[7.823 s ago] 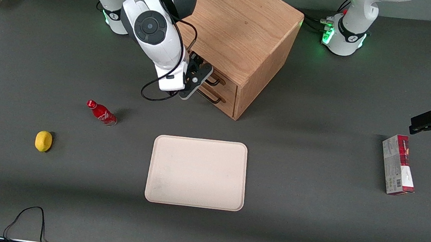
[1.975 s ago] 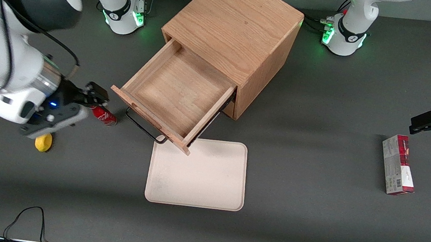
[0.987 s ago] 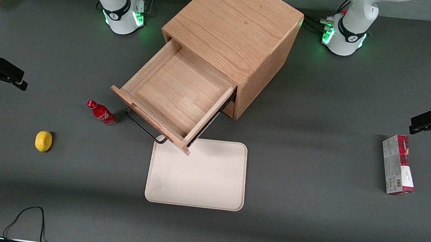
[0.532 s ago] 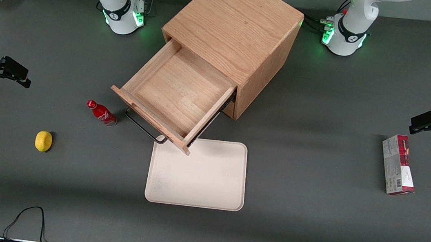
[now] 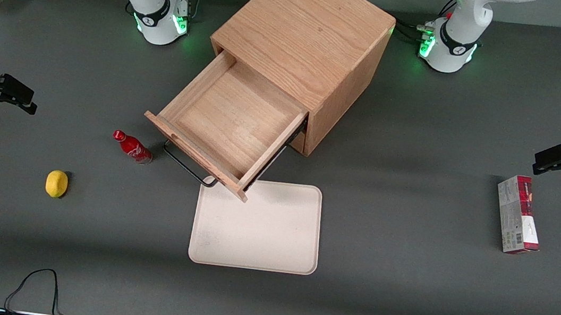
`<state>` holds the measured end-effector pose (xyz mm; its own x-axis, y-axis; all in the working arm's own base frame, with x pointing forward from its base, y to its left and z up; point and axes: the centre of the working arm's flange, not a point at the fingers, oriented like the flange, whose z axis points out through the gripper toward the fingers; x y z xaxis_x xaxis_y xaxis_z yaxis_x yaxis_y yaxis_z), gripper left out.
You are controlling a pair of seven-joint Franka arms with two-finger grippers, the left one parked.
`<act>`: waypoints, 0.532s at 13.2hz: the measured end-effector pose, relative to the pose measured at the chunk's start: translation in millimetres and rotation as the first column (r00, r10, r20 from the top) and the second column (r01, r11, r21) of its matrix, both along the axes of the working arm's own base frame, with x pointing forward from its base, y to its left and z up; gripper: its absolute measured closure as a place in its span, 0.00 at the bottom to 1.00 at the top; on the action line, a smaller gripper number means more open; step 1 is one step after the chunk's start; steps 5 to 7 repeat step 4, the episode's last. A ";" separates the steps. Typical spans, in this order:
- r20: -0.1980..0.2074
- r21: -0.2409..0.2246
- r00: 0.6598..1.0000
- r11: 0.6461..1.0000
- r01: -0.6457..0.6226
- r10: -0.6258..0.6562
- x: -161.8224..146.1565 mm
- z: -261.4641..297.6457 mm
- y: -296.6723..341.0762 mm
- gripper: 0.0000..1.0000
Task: Open upper drawer
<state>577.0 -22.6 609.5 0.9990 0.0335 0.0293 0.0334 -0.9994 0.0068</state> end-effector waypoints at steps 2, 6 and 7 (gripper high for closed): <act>0.000 -0.004 1.000 1.000 0.002 -0.002 -0.1 0.0 -1.5 0.00; 0.000 -0.006 1.000 1.000 0.002 -0.002 -0.1 0.0 -1.6 0.00; 0.000 -0.006 1.000 1.000 0.002 -0.002 -0.1 0.0 -1.6 0.00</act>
